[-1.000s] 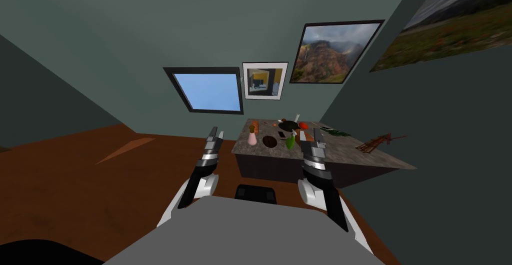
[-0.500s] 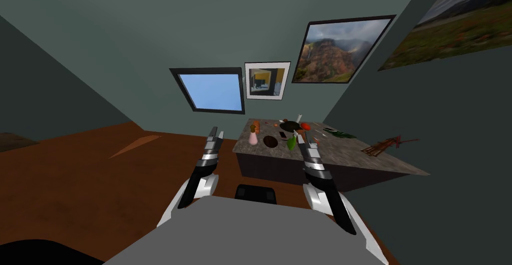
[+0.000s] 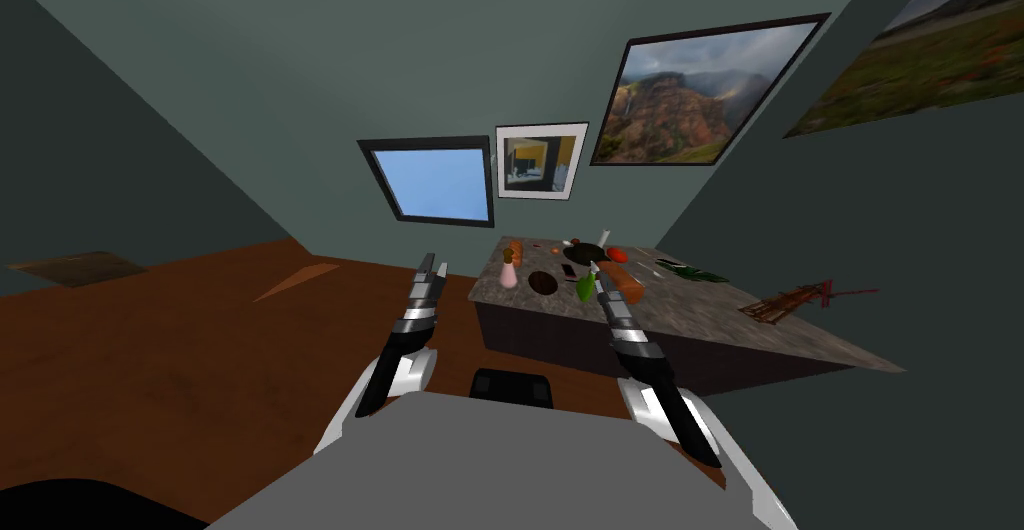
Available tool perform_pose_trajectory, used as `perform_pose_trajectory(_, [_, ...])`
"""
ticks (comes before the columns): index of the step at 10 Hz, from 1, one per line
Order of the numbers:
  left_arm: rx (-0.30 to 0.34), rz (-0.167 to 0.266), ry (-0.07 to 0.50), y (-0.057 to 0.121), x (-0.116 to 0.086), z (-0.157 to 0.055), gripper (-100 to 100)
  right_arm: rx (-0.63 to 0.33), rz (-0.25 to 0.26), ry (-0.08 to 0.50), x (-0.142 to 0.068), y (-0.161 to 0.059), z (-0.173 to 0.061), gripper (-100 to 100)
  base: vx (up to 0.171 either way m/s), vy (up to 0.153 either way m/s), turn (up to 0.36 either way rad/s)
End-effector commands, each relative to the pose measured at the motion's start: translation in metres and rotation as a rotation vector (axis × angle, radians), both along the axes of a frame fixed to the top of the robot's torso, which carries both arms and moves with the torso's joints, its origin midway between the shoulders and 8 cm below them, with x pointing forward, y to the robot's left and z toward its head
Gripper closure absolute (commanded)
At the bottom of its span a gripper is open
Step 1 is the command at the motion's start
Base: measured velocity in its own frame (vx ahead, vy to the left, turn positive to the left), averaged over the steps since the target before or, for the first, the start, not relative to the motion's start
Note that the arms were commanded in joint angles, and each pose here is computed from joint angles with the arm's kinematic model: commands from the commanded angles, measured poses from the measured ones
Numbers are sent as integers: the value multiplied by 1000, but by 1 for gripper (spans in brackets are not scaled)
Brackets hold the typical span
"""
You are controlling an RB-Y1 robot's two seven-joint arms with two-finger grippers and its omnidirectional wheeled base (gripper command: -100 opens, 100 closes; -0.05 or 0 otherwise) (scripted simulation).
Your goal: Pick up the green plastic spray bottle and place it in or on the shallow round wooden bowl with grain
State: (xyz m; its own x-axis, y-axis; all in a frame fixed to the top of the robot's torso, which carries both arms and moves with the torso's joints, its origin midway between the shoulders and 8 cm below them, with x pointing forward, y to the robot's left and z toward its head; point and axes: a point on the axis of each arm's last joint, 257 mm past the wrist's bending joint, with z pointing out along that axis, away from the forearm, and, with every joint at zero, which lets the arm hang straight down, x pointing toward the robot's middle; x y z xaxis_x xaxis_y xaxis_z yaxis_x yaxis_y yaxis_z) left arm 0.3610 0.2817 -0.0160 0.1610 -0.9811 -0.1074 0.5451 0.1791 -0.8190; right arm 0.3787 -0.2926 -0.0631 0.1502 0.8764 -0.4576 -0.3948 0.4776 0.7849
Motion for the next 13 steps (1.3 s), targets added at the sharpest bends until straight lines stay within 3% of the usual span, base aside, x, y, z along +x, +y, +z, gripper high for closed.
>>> perform_pose_trajectory(1, [0, 0, 0, 0, 0, 0, 0, -63, -36, 74, 2, -9, -26, -100, -26, -37, 80])
perform_pose_trajectory(7, [0, 0, 0, 0, 0, 0, 0, -291, -158, 317, 0, -61, -103, -100, -19, -23, 100])
perform_pose_trajectory(13, [0, 0, 0, 0, 0, 0, 0, -522, -249, 506, -15, -125, -154, -100, 11, 22, 75])
